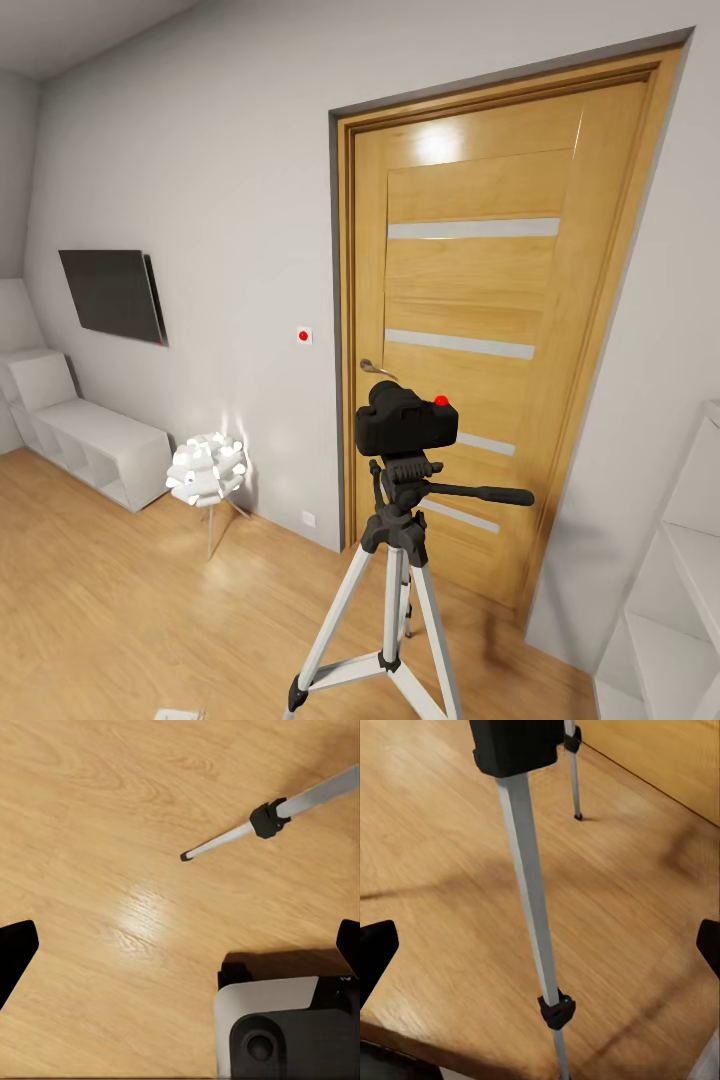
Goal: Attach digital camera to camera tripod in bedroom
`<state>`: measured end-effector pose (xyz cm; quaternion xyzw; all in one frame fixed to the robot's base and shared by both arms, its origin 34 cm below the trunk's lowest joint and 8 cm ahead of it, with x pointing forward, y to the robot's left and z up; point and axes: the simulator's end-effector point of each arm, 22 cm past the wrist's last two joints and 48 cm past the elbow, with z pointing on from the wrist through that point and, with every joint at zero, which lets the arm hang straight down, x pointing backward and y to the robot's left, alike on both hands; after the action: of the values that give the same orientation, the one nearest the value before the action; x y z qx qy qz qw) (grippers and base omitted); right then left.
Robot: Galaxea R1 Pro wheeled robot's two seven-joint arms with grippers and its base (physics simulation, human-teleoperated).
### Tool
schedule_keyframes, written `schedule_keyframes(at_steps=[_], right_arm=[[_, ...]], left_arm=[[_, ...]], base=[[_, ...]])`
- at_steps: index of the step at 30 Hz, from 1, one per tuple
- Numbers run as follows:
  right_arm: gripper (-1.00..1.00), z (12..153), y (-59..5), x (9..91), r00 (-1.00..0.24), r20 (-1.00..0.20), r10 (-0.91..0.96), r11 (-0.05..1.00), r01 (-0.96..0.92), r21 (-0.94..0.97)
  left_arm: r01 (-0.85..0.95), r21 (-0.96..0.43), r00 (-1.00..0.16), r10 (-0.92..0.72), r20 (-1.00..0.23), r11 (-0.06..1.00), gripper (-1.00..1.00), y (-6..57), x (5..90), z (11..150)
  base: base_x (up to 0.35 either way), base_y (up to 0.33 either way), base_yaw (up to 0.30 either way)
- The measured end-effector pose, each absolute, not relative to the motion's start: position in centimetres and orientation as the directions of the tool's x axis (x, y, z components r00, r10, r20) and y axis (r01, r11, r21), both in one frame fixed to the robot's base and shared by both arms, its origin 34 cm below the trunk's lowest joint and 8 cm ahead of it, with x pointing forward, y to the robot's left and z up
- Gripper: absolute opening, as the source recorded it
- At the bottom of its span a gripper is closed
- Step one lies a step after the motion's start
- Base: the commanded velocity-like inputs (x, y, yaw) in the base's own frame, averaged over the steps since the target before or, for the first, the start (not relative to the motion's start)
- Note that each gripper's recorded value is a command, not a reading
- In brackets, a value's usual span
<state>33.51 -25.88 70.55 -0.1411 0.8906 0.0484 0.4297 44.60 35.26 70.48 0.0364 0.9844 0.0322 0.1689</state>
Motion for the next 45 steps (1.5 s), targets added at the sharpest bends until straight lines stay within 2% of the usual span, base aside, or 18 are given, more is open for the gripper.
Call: schedule_keyframes(at_steps=[2,11,17,25,36,45], right_arm=[[1.0,69.4,-26.2,32.6,-0.642,-0.736,-0.215,0.957,-0.288,-0.029],[1.0,67.5,-26.8,30.3,-0.731,-0.644,-0.224,0.96,-0.278,-0.017],[1.0,65.7,-27.4,27.9,-0.812,-0.537,-0.228,0.964,-0.267,-0.005],[1.0,64.0,-28.1,24.8,-0.89,-0.397,-0.226,0.968,-0.25,0.008],[1.0,63.6,-28.3,23.9,-0.909,-0.353,-0.222,0.97,-0.241,0.012],[1.0,63.6,-28.3,23.7,-0.912,-0.346,-0.219,0.971,-0.238,0.012]], left_arm=[[0.062,0.075,-0.942,0.083,-0.325,0.995,1.0,35.2,44.2,70.3],[0.061,0.075,-0.948,0.081,-0.306,0.995,1.0,35.3,42.9,69.7],[0.063,0.073,-0.955,0.082,-0.284,0.995,1.0,35.3,41.2,68.9],[0.062,0.071,-0.967,0.077,-0.243,0.996,1.0,35.3,39.3,68.2],[0.055,0.072,-0.978,0.069,-0.196,0.996,1.0,35.7,37.9,67.8],[0.055,0.073,-0.979,0.068,-0.193,0.996,1.0,35.7,37.9,67.8]], base=[[0.0,0.0,0.0],[0.0,0.0,0.0],[-0.001,0.001,0.0],[-0.096,0.155,0.0],[-0.192,0.266,-0.001],[-0.177,0.274,-0.22]])
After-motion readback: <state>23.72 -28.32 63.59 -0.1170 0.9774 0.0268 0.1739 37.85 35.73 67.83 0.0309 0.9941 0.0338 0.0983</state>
